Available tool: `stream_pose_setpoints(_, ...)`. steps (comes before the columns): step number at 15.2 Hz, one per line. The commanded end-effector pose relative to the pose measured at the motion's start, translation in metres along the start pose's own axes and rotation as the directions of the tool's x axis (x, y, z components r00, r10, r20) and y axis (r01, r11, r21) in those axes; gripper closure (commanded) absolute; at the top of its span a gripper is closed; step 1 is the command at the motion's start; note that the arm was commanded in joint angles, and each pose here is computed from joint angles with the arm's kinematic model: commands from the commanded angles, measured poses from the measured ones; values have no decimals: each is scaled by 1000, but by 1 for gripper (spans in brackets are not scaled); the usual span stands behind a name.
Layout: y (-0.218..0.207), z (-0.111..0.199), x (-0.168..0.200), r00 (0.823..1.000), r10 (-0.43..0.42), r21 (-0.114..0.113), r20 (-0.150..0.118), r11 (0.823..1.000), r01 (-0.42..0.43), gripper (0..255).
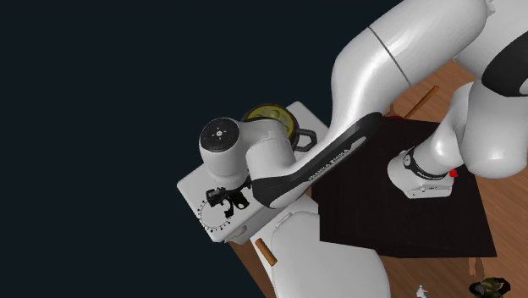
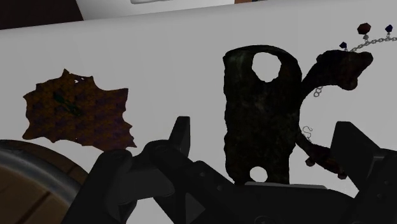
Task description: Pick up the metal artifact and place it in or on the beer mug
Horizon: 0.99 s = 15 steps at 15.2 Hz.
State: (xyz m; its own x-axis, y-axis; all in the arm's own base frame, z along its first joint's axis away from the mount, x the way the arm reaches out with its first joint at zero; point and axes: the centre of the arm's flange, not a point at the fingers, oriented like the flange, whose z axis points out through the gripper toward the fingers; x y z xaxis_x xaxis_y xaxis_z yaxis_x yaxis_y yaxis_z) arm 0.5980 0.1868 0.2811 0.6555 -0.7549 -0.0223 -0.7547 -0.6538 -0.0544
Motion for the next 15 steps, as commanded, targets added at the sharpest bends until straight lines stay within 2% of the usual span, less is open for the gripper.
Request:
stream_pose_setpoints(1, 0, 0, 0, 1000, 0, 0, 0, 1000, 0, 0)
stream_pose_setpoints(2, 0, 0, 0, 1000, 0, 0, 0, 1000, 0, 255)
stream_pose_setpoints(11, 0, 0, 0, 1000, 0, 0, 0, 1000, 0, 255)
stream_pose_setpoints(15, -1, -21, 0, 1000, 0, 0, 0, 1000, 0, 255)
